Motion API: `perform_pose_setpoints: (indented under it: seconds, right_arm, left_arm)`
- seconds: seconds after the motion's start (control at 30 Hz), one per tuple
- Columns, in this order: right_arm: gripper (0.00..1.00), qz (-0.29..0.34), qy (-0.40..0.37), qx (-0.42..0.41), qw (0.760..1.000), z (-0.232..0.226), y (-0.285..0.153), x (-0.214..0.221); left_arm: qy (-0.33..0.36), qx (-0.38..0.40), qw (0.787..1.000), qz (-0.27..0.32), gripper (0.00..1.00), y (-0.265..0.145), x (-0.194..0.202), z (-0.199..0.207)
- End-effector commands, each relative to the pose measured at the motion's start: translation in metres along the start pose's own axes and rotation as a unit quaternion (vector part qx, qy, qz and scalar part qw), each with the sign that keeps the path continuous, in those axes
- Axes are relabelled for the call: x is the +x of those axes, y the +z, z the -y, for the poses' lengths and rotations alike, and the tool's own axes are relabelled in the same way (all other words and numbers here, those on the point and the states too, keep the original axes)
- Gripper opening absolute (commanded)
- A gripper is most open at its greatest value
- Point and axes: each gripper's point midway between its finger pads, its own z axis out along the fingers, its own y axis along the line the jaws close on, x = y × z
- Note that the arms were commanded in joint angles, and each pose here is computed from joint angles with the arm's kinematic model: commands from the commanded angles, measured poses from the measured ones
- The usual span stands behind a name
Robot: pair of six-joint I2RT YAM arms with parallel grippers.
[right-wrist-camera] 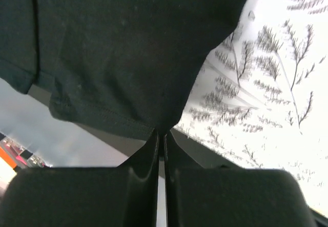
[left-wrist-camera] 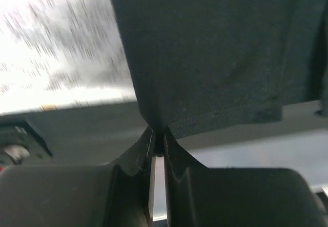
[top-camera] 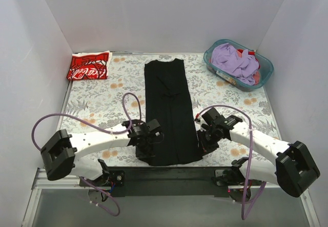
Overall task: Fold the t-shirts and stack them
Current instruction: Fold the tshirt
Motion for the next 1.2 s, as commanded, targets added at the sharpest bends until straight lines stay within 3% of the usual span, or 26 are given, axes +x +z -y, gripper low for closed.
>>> perform_pose_setpoints:
  seconds: [0.0,0.13,0.33,0.47,0.77,1.17]
  right_arm:
    - [0.01,-0.003,-0.006,-0.014,1.0,-0.013,-0.016,0.003]
    - [0.01,0.058,-0.044,0.022,0.997,-0.017,-0.034,-0.045]
    - [0.01,0.118,-0.087,0.07,0.987,-0.023,-0.053,-0.14]
    - [0.01,0.143,-0.102,0.082,0.981,-0.026,-0.063,-0.189]
    - [0.01,0.169,-0.11,0.104,0.974,-0.003,-0.067,-0.249]
    - [0.01,0.184,-0.084,0.098,0.974,0.022,-0.068,-0.278]
  left_arm:
    - [-0.03,0.036,0.999,-0.02,0.0,-0.012,0.016,0.005]
    - [-0.055,0.111,0.992,0.022,0.0,-0.025,-0.041,0.026]
    - [-0.076,0.105,0.982,0.137,0.0,-0.049,-0.147,0.02]
    - [-0.094,0.051,0.975,0.196,0.0,-0.049,-0.198,0.002]
    - [-0.1,0.027,0.962,0.251,0.0,-0.044,-0.252,-0.01]
    - [-0.096,0.024,0.957,0.272,0.0,-0.041,-0.293,-0.015]
